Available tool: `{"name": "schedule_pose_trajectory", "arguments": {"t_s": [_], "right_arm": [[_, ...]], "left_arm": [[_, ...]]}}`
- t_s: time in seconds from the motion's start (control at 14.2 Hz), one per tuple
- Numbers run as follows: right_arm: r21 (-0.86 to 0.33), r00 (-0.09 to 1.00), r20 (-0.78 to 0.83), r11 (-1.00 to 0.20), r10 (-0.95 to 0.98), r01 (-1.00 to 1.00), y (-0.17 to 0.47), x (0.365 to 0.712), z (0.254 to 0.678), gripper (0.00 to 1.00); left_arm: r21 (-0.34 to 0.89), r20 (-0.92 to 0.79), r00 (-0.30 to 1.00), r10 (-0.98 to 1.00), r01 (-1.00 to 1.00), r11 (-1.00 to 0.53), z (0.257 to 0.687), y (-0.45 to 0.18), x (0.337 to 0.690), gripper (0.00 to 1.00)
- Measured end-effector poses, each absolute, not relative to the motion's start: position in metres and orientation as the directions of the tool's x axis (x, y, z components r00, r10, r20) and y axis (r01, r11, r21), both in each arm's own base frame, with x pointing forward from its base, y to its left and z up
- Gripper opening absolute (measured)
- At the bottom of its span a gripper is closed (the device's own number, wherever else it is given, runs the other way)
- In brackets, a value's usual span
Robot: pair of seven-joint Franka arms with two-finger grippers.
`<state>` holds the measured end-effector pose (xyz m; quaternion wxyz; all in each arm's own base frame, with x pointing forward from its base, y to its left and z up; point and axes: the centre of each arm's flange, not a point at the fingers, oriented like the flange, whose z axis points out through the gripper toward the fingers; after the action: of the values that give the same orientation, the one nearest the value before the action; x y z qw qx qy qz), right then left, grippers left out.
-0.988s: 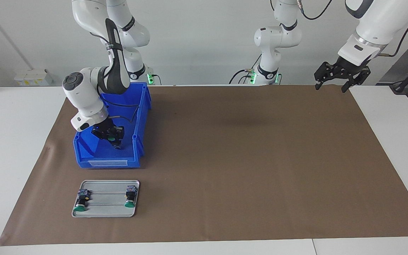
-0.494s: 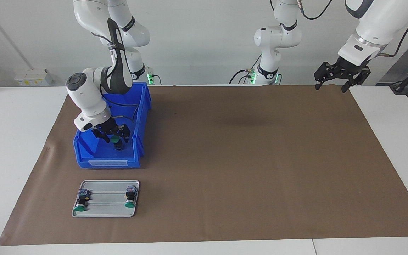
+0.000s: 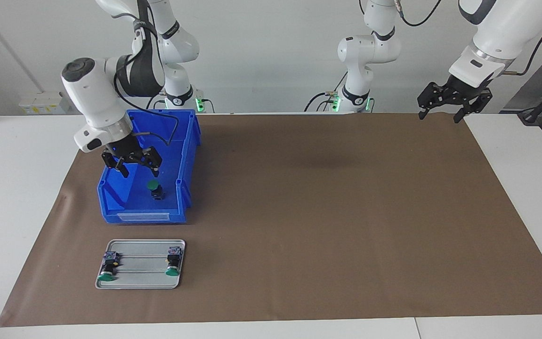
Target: Place and press button with both arms
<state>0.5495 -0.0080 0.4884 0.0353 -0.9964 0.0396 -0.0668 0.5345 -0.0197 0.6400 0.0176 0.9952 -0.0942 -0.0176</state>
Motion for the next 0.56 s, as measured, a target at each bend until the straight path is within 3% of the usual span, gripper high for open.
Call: {"name": "schedule_pose_trajectory", "arguments": {"t_s": [0.42, 0.56], "right_arm": [[-0.026, 0.991, 0.062, -0.993, -0.117, -0.116, -0.029, 0.543, 0.632, 1.0], [-0.02, 0.989, 0.055, -0.991, -0.136, -0.135, -0.039, 0.544, 0.66, 1.0]], "left_arm": [[0.038, -0.032, 0.982, -0.188, -0.187, -0.982, 0.64, -0.02, 0.535, 1.0], [0.038, -0.032, 0.982, -0.188, -0.187, -0.982, 0.64, -0.02, 0.535, 1.0]]}}
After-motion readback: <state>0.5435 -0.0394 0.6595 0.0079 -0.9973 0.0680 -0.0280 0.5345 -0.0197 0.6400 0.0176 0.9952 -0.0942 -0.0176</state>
